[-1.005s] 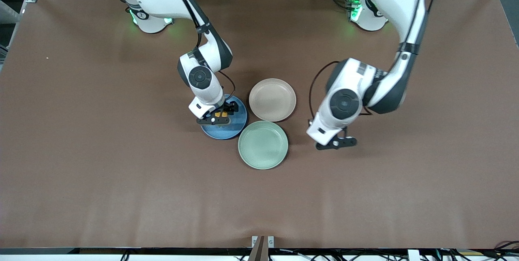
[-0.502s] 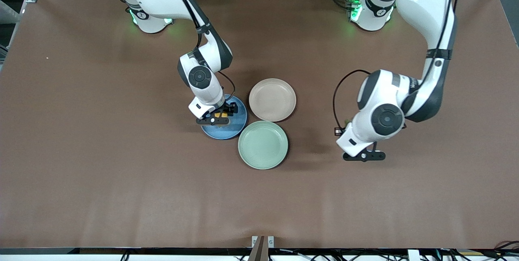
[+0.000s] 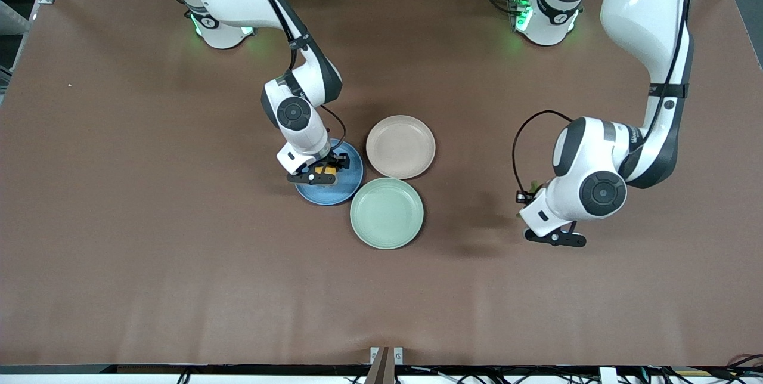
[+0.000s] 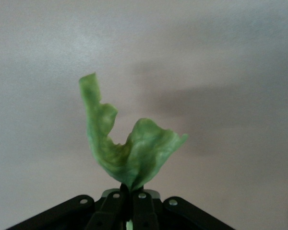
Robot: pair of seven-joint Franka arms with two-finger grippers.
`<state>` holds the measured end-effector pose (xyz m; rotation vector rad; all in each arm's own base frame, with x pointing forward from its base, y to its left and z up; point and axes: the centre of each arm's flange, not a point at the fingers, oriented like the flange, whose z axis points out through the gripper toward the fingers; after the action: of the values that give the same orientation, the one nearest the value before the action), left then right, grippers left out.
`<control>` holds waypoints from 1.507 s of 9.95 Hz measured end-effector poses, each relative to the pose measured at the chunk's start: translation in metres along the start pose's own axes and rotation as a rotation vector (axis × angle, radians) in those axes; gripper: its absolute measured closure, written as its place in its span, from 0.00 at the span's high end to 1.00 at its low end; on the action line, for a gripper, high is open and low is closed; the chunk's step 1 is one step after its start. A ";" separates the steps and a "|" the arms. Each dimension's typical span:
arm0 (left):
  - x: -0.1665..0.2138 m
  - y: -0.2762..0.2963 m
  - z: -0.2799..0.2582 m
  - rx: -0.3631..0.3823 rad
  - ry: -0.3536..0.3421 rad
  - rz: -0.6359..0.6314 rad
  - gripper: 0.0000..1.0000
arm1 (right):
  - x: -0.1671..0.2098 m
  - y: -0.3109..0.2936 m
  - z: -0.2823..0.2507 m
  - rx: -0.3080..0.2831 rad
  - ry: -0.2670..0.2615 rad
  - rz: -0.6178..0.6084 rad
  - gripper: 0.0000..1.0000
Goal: Pick lemon and lettuce from blue and beige plates
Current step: 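Lift the lettuce with the left gripper and carry it off the plate, then set the lettuce down with the left gripper while the right gripper lifts the lemon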
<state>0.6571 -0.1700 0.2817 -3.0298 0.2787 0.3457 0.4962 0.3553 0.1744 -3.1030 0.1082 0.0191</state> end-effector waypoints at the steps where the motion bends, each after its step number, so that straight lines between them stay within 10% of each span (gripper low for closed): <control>1: 0.002 -0.004 0.009 0.018 -0.011 0.007 0.02 | 0.000 0.001 0.000 -0.001 -0.001 0.002 0.56; 4: 0.003 -0.005 0.019 0.036 -0.024 0.015 0.03 | 0.001 0.000 0.000 -0.005 -0.010 0.015 0.56; 11: 0.005 -0.010 0.014 0.004 -0.008 -0.013 0.96 | 0.037 -0.003 -0.045 -0.045 -0.131 0.051 0.56; 15: -0.013 -0.030 -0.010 -0.066 0.049 -0.090 1.00 | 0.083 0.011 -0.100 -0.036 -0.164 0.096 0.56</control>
<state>0.6529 -0.1390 0.2962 -3.1065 0.1362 0.2793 0.5788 0.3345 0.2726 -3.1130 0.2547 0.2800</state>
